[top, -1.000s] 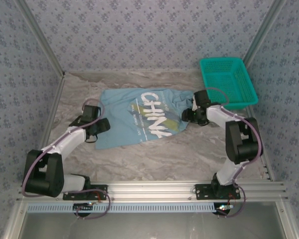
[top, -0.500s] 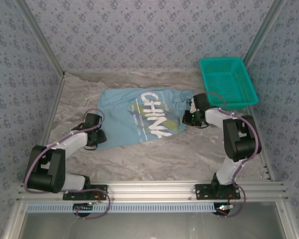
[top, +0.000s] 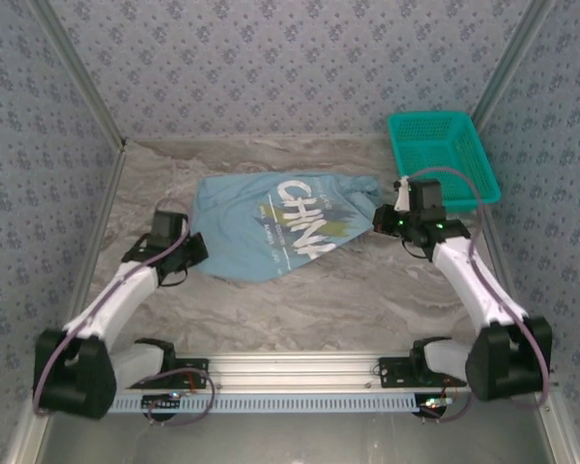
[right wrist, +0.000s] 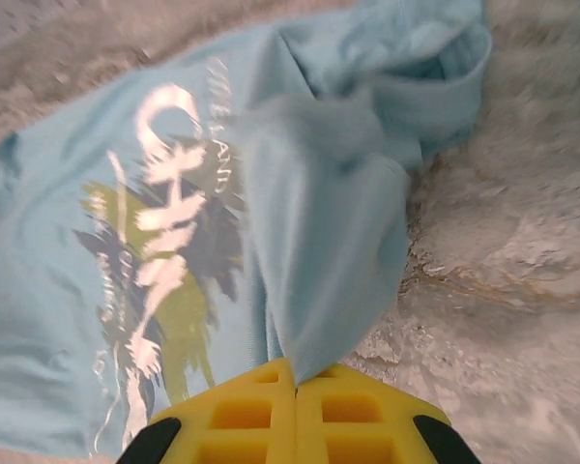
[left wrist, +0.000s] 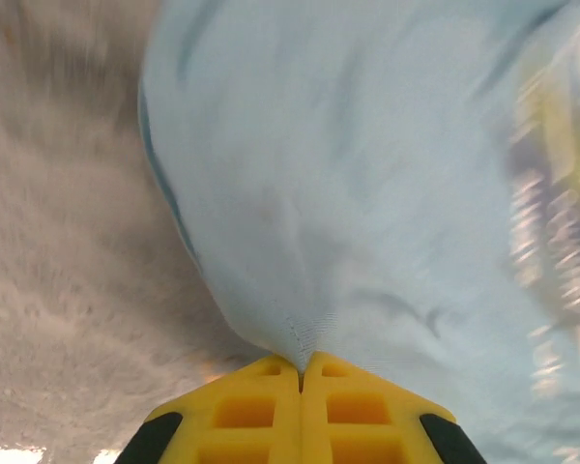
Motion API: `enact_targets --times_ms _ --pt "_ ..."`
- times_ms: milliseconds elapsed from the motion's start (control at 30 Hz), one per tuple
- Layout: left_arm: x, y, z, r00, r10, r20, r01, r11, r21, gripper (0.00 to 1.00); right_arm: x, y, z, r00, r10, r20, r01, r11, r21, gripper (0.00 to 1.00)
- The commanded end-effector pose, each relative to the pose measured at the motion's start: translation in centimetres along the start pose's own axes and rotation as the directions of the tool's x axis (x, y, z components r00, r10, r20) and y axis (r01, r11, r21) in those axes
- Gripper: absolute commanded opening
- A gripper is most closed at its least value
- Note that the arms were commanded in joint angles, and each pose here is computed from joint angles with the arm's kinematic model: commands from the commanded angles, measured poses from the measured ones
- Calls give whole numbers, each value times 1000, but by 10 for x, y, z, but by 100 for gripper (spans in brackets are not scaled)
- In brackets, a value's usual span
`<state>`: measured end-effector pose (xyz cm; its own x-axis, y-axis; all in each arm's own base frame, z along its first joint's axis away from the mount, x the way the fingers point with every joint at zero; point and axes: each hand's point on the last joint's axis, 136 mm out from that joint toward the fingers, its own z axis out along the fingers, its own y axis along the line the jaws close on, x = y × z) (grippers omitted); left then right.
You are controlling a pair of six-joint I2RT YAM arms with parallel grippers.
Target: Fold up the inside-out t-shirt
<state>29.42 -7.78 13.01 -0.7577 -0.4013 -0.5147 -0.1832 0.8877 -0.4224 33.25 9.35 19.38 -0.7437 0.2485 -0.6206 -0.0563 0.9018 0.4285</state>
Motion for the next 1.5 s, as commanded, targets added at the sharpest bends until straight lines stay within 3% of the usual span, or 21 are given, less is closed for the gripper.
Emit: enact_targets --times_ms 0,133,267,400,467,567,633,733,867,1000,1133,1267,1300,1467 --pt "-44 -30 -64 984 -6 176 -8 997 79 0 -25 10 -62 993 -43 111 37 998 58 0" --pt "-80 -43 -107 952 20 304 -45 996 73 0 -50 29 -98 981 -96 168 87 994 62 0" --pt "-103 -44 -106 940 30 341 -46 998 39 0 -76 27 -98 972 -147 184 124 984 131 0" --pt "-113 -28 -64 951 31 306 -20 999 -38 0 -88 2 -45 982 -155 106 127 964 232 0" --pt "-111 -14 -26 965 34 259 -10 995 -96 0 -86 -8 5 989 -141 41 128 966 226 2" --pt "-103 3 26 986 35 160 -8 986 -168 0 -73 -12 66 989 -113 -96 129 975 182 14" --pt "-97 10 47 993 36 114 -13 981 -195 1 -59 -14 85 975 -142 -172 172 969 178 26" --pt "-92 17 55 994 45 101 -22 976 -218 24 -39 -17 78 964 -184 -192 223 953 204 41" --pt "-86 12 44 990 74 123 -46 976 -214 54 6 -19 71 964 -161 -213 200 964 174 49" --pt "-62 -48 50 980 158 121 -149 985 -81 68 24 -32 96 956 -110 -270 162 971 177 52" --pt "-25 -143 78 967 249 53 -254 956 150 70 -2 -33 131 960 -126 -249 174 969 178 52" --pt "9 -203 107 938 346 -3 -333 906 259 70 -1 -42 162 961 -84 -263 127 980 150 50" --pt "16 -214 115 932 361 -17 -342 897 280 70 2 -44 168 959 -70 -273 113 983 147 47" --pt "48 -261 149 869 488 -74 -436 829 349 70 2 -52 157 969 -59 -242 101 981 164 5"
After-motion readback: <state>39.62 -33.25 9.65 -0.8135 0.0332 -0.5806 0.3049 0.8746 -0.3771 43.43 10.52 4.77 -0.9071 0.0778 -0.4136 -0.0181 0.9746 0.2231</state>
